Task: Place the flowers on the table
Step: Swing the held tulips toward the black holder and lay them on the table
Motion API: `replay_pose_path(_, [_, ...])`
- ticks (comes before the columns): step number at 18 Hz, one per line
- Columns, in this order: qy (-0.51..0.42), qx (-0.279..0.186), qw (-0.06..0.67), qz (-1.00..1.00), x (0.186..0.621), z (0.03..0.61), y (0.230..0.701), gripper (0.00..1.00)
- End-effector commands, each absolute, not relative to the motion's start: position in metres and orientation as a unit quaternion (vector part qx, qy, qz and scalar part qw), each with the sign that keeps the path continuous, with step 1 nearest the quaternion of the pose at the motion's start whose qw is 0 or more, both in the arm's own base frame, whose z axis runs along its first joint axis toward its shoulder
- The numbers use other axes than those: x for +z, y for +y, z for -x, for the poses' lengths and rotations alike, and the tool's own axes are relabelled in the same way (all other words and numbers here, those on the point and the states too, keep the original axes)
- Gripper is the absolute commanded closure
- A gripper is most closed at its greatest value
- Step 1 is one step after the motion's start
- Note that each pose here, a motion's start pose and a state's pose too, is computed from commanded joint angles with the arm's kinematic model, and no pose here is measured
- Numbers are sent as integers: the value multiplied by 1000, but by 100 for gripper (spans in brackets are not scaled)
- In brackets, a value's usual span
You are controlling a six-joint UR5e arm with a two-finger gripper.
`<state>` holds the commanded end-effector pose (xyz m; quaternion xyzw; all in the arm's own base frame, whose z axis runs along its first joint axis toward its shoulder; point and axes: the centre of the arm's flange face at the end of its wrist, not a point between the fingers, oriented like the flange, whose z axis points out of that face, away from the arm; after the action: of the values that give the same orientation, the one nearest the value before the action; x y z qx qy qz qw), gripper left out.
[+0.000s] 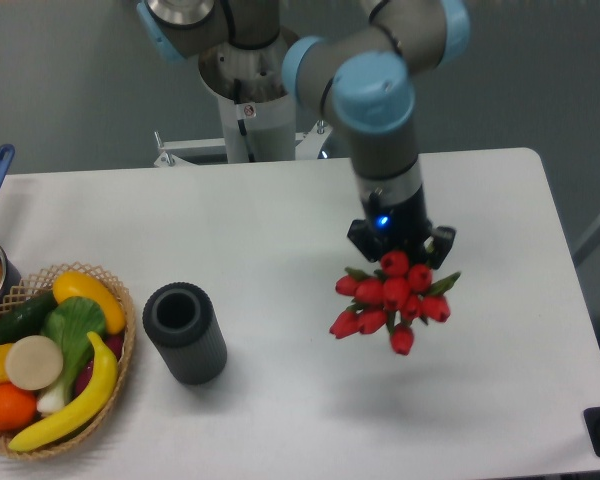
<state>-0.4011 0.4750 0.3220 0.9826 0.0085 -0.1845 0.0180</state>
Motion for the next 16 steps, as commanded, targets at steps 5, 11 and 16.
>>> replay_pose_path(5, [-13, -178, 54, -982, 282, 391, 496, 59])
replay_pose_path(11, [-33, -159, 65, -985, 241, 384, 522, 58])
replay_pose_path(16, [-41, -148, 71, -986, 220, 382, 534, 55])
